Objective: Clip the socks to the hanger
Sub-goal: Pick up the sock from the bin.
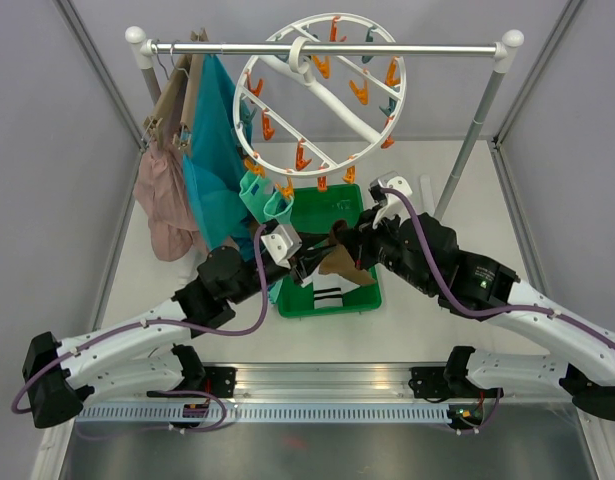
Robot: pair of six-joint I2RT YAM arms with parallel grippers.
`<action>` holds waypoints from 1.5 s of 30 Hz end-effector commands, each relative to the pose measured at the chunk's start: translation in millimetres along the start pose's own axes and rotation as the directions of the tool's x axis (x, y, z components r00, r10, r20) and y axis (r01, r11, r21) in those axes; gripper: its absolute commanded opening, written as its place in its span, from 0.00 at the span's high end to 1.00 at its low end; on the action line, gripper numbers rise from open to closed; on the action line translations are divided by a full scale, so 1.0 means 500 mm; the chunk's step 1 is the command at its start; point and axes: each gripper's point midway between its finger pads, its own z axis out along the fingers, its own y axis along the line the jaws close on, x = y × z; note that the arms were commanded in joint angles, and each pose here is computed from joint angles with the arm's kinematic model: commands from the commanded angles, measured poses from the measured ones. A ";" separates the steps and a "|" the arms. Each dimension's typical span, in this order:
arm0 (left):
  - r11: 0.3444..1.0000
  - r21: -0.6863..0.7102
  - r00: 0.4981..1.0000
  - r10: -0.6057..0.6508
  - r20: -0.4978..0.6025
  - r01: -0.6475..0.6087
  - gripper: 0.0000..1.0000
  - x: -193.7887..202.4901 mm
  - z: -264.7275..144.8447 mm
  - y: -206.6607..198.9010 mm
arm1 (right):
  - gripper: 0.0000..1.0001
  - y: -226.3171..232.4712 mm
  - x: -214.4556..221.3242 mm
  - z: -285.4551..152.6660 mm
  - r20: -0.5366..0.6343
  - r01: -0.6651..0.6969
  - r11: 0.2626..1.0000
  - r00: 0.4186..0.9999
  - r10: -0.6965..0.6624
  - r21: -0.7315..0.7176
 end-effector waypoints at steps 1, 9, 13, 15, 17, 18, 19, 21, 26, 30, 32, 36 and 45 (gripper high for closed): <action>0.999 -0.020 0.995 0.051 0.087 -0.050 0.65 -0.056 -0.005 0.008 | 1.00 0.014 -0.034 -0.012 0.029 -0.022 1.000 0.999 0.022 -0.021; 0.993 0.068 0.991 0.090 0.101 -0.097 0.59 -0.058 -0.025 -0.023 | 1.00 0.029 -0.052 -0.015 0.033 -0.025 0.999 0.999 0.027 -0.046; 0.989 0.087 0.990 0.108 0.091 -0.116 0.57 -0.054 -0.024 -0.029 | 1.00 0.037 -0.056 -0.016 0.031 -0.026 0.998 0.999 0.028 -0.063; 0.989 0.081 0.989 0.116 0.087 -0.123 0.58 -0.054 -0.021 -0.025 | 1.00 0.043 -0.060 -0.017 0.031 -0.027 0.997 0.999 0.030 -0.078; 0.989 0.072 0.989 0.122 0.086 -0.129 0.57 -0.053 -0.019 -0.022 | 1.00 0.046 -0.056 -0.016 0.020 -0.028 0.996 0.999 0.030 -0.085; 0.989 0.067 0.988 0.125 0.088 -0.132 0.57 -0.054 -0.019 -0.020 | 1.00 0.048 -0.057 -0.017 0.018 -0.025 0.996 0.999 0.027 -0.089; 0.989 0.060 0.987 0.130 0.093 -0.136 0.57 -0.059 -0.019 -0.018 | 1.00 0.049 -0.055 -0.017 0.015 -0.028 0.995 0.999 0.029 -0.093; 0.988 0.052 0.986 0.140 0.093 -0.145 0.58 -0.062 -0.017 -0.013 | 1.00 0.054 -0.053 -0.017 0.008 -0.026 0.994 1.000 0.027 -0.106; 0.987 0.029 0.984 0.155 0.084 -0.158 0.58 -0.063 -0.010 -0.004 | 1.00 0.062 -0.045 -0.019 -0.013 -0.018 0.992 1.000 0.016 -0.127; 0.987 0.010 0.984 0.160 0.076 -0.161 0.58 -0.061 -0.005 0.003 | 1.00 0.064 -0.042 -0.023 -0.021 -0.013 0.990 1.000 0.010 -0.138; 0.987 0.004 0.984 0.161 0.075 -0.162 0.59 -0.059 -0.003 0.006 | 1.00 0.064 -0.042 -0.026 -0.026 -0.011 0.990 1.000 0.007 -0.141; 0.987 -0.019 0.984 0.158 0.080 -0.157 0.65 -0.062 -0.003 0.013 | 1.00 0.061 -0.040 -0.031 -0.031 -0.003 0.990 1.000 -0.001 -0.139; 0.988 -0.018 0.984 0.151 0.099 -0.150 0.97 -0.075 -0.003 0.012 | 1.00 0.047 -0.031 -0.040 -0.041 0.006 0.993 0.999 -0.011 -0.117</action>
